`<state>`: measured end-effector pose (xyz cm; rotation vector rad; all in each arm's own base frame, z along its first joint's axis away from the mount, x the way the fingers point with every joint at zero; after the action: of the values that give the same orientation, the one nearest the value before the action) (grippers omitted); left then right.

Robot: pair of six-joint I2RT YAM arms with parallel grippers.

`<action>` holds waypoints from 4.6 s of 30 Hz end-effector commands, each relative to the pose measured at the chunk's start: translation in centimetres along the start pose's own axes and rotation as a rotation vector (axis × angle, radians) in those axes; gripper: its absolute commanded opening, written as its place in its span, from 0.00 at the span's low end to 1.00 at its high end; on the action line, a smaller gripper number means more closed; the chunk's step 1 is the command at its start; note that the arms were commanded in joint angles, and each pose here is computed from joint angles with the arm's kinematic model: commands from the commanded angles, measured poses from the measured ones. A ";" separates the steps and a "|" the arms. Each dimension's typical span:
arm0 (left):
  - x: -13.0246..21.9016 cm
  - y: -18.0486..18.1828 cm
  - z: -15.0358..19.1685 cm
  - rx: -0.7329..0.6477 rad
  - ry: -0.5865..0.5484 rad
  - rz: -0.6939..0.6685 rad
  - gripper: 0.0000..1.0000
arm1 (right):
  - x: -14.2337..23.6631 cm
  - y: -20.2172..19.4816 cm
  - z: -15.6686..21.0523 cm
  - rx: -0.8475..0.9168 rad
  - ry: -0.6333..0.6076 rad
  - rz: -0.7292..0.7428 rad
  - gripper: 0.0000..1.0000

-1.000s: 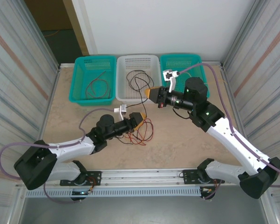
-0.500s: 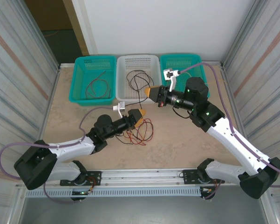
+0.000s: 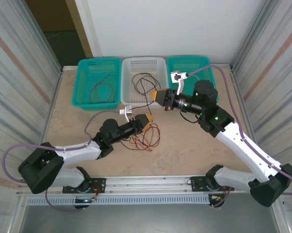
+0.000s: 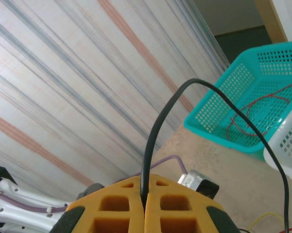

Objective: Untangle the cables

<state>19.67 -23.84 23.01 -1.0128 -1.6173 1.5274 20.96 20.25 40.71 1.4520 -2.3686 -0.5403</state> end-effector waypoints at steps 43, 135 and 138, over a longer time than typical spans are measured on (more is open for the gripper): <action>3.1 -1.4 1.8 -0.866 -0.251 -0.499 0.00 | -1.3 -1.1 -4.6 -0.097 0.027 -0.061 0.00; 16.3 -3.5 -4.7 -0.256 -0.456 -0.774 0.89 | -8.4 -11.2 24.8 -0.181 0.907 0.731 0.45; 16.2 -3.2 -4.7 -0.256 -0.450 -0.767 0.89 | -8.7 -11.6 25.4 -0.192 0.924 0.741 0.33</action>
<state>16.03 -7.28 26.24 -0.0598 -2.2101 1.0386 22.03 26.76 12.34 0.4835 -1.8089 0.1283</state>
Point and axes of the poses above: each hand's point on the last joint's axis, 136 mm out from that joint toward the fingers, its own x axis back along the fingers, its own y axis along the line the jaws close on, z = x × y, the point moved 9 cm from there along x, back along the fingers, and after that the axes turned 11 degrees about x, right-handed, at the moved point
